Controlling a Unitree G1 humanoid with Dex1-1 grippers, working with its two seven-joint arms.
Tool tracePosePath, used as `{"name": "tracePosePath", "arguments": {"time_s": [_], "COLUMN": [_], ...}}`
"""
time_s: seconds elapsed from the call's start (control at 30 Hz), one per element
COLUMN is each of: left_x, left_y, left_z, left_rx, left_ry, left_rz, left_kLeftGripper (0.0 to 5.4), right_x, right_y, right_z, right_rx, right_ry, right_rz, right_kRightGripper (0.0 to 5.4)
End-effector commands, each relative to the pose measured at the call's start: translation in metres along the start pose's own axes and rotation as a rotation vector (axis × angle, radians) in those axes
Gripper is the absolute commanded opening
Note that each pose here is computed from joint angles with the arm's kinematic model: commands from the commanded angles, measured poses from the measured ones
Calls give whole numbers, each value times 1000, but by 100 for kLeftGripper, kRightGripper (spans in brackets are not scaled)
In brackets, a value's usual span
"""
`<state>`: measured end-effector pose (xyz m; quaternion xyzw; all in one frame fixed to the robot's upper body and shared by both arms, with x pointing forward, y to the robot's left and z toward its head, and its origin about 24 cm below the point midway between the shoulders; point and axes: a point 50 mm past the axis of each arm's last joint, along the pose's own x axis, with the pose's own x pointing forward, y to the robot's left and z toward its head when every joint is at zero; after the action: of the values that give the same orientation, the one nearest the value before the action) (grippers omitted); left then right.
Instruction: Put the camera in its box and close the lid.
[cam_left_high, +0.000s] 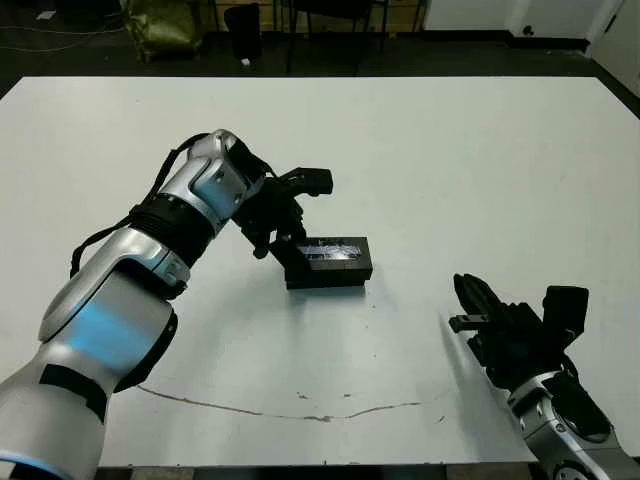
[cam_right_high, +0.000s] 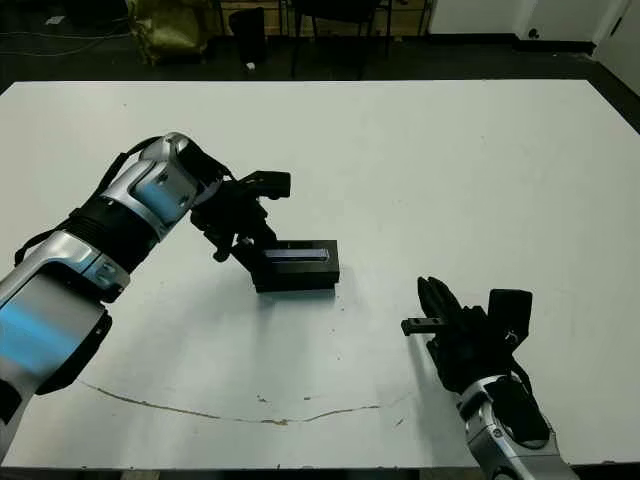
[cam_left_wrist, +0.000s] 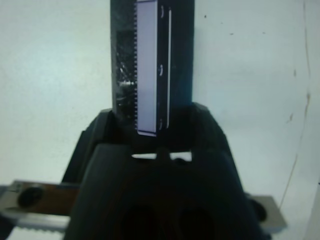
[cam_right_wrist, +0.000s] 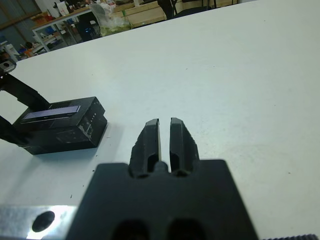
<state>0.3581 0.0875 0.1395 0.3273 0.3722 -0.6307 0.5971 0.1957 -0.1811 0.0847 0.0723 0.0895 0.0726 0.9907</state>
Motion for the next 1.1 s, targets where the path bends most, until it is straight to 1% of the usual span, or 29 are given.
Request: {"name": "tracePosePath", "arguments": {"time_s": [0.03,0.4,0.77,0.9,1.1], "left_x": [20,22,27,27,27], "left_y": [-5,-6,-7,-7,-8], "left_z": [-14,-19,-22,-29,-39], "left_rx": [-46,-30,-66,-106,-117], "left_ry": [41,39,40,47,46], "left_rz": [-55,-51,-88,-84,-75], "left_kLeftGripper": [208,208,203,203,203], "right_x": [-2,-2,-4,-3,-2], "right_y": [-3,-3,-3,-3,-3], "right_z": [-5,-6,-6,-6,-6], "right_rx": [-1,3,-6,1,5], "right_ry": [29,31,35,35,34], "right_rz": [-18,-20,-29,-25,-23], "right_kRightGripper": [0,0,0,0,0]}}
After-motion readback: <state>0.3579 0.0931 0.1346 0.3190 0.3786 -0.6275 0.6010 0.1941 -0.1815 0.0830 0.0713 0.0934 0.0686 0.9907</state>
